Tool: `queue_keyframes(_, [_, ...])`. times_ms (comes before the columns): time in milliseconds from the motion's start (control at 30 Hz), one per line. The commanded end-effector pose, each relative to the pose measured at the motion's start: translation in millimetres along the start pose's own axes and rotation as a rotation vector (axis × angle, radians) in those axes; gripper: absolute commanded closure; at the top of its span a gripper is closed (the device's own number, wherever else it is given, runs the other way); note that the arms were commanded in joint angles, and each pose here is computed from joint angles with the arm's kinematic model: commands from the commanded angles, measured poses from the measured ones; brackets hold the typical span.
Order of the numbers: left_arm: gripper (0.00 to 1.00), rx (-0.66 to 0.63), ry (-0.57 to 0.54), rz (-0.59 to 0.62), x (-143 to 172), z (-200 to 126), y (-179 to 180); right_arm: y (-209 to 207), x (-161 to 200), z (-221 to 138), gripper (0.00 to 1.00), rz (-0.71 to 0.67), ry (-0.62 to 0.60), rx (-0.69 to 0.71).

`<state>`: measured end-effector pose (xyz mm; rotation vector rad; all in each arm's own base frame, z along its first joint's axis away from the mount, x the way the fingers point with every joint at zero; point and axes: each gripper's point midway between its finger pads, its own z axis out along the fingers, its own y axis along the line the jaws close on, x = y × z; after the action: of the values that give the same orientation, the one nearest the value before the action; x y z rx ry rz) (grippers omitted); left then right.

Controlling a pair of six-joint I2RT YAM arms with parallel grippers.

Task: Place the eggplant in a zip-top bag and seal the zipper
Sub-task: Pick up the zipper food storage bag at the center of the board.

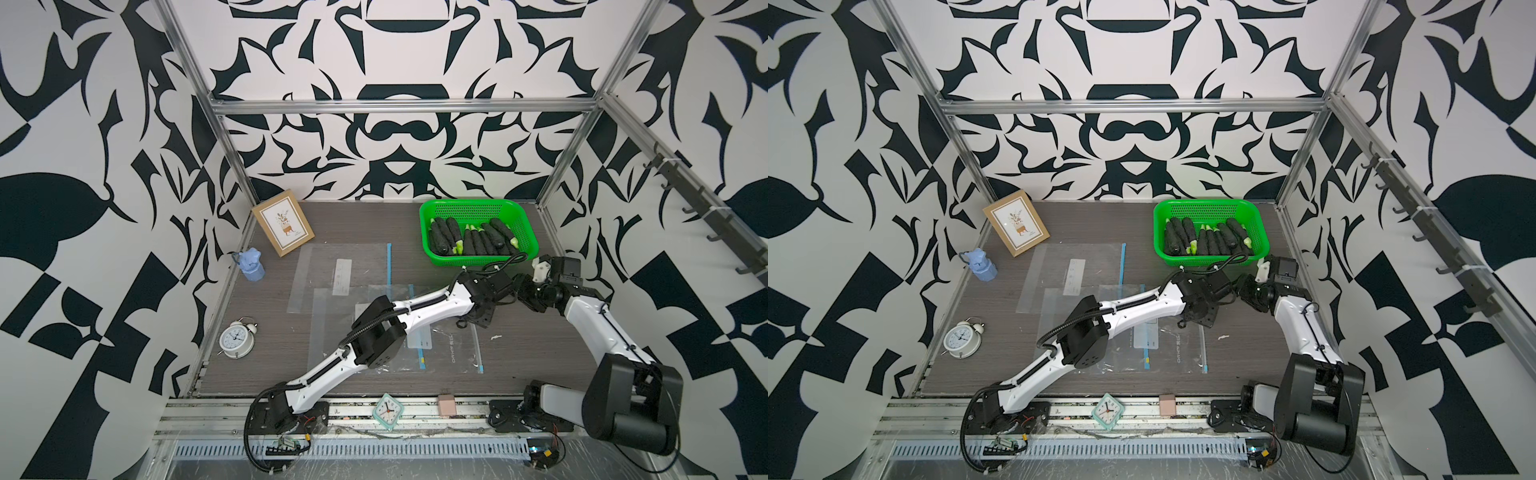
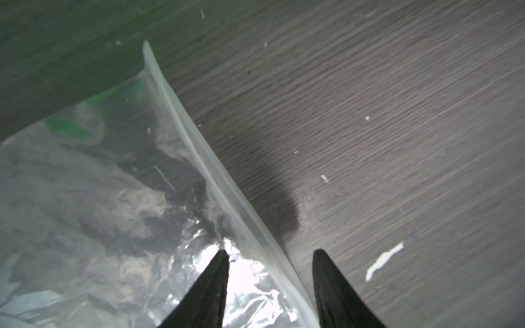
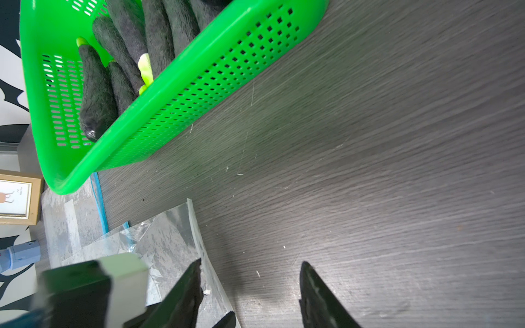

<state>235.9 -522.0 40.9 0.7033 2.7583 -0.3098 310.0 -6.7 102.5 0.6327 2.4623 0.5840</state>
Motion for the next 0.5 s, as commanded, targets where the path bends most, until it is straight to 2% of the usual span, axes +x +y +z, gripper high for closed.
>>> queue_keyframes(0, [0.50, -0.046, 0.049, -0.009, 10.7, 3.0, 10.6, 3.8, -3.4, -2.6, 0.43, -0.006, -0.019, -0.021])
queue_keyframes(467, [0.59, -0.050, 0.065, -0.008, 14.7, 5.9, 11.5, 2.2, -1.9, 0.9, 0.44, -0.005, -0.013, -0.022])
